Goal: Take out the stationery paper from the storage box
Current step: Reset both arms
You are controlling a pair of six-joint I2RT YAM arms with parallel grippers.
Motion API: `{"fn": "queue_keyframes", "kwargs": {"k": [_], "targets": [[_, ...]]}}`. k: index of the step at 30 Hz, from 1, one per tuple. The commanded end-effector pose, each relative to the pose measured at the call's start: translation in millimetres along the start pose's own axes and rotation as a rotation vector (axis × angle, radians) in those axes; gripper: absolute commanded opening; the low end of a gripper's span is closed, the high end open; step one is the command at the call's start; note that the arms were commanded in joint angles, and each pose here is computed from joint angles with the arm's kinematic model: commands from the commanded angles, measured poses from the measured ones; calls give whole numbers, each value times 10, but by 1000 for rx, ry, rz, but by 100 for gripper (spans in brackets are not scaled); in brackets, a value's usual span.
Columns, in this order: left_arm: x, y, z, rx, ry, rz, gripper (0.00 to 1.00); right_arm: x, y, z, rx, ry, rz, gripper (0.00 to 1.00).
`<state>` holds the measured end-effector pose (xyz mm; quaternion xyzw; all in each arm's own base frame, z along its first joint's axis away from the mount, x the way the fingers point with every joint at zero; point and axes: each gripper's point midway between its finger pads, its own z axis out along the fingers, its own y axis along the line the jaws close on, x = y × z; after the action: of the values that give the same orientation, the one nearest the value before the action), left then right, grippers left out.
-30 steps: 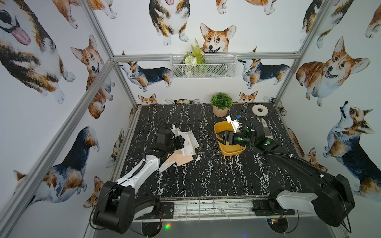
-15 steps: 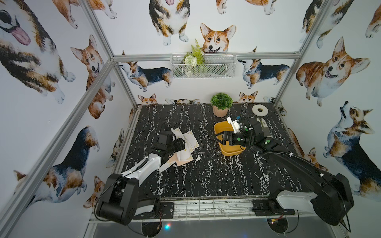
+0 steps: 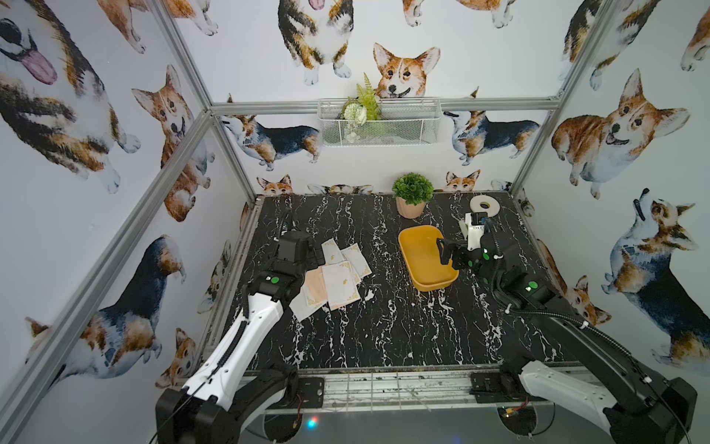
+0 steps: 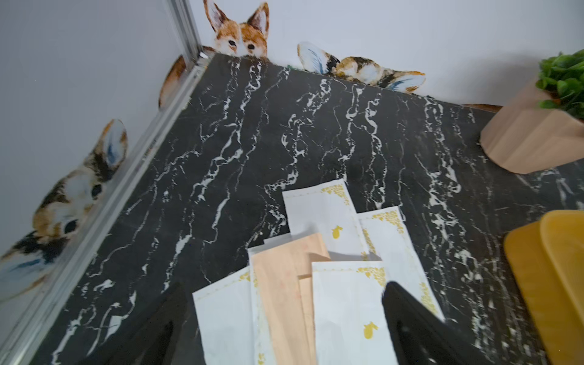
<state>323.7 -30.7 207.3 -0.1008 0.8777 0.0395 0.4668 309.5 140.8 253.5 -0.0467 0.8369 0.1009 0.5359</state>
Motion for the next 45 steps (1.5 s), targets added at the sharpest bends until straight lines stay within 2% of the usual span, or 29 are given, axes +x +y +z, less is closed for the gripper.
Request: {"fn": "queue_keyframes", "kwargs": {"k": [1, 4, 8, 10, 13, 14, 17, 21, 27, 30, 32, 35, 36, 37, 38, 40, 42, 45], "targets": [[-52, 163, 90, -96, -153, 130, 100, -101, -532, 15, 304, -112, -104, 100], [73, 175, 230, -100, -257, 162, 100, 171, -786, 177, 372, -95, -104, 100], [238, 94, 429, -79, -276, 242, 100, 466, -1071, 353, 456, -157, -122, 100], [260, 97, 506, -80, -314, 218, 100, 560, -1150, 450, 493, -164, -166, 100], [339, 113, 681, -37, -321, 180, 100, 588, -1197, 586, 503, -164, -197, 100], [383, 115, 770, -19, -294, 183, 100, 575, -1199, 610, 500, -146, -190, 100], [426, 132, 945, -17, -271, 187, 100, 452, -1335, 668, 493, -196, -129, 100], [399, 96, 1037, 26, -290, 185, 100, 569, -1532, 703, 571, -65, -160, 100], [522, 130, 1210, 57, -314, 160, 100, 901, -1628, 711, 520, -109, -137, 100], [537, 61, 1268, 117, -271, 174, 100, 969, -1705, 780, 495, -140, -111, 100], [545, 54, 1286, 132, -249, 168, 100, 1032, -1719, 803, 460, -75, -76, 100], [534, 126, 1312, 120, -244, 135, 100, 1122, -1833, 895, 348, -92, 36, 100], [531, 130, 1312, 123, -247, 133, 100, 1139, -1837, 915, 345, -106, 23, 100], [532, 127, 1311, 124, -244, 134, 100, 1190, -1833, 919, 341, -54, 32, 100], [535, 128, 1314, 125, -244, 134, 100, 1184, -1830, 906, 336, -33, 45, 100], [537, 127, 1306, 125, -246, 134, 100, 1149, -1842, 919, 336, -93, 35, 100], [531, 131, 1301, 124, -250, 134, 100, 1180, -1843, 903, 338, -40, 46, 100], [534, 130, 1304, 123, -248, 136, 100, 1143, -1847, 898, 342, -89, 38, 100]]}}
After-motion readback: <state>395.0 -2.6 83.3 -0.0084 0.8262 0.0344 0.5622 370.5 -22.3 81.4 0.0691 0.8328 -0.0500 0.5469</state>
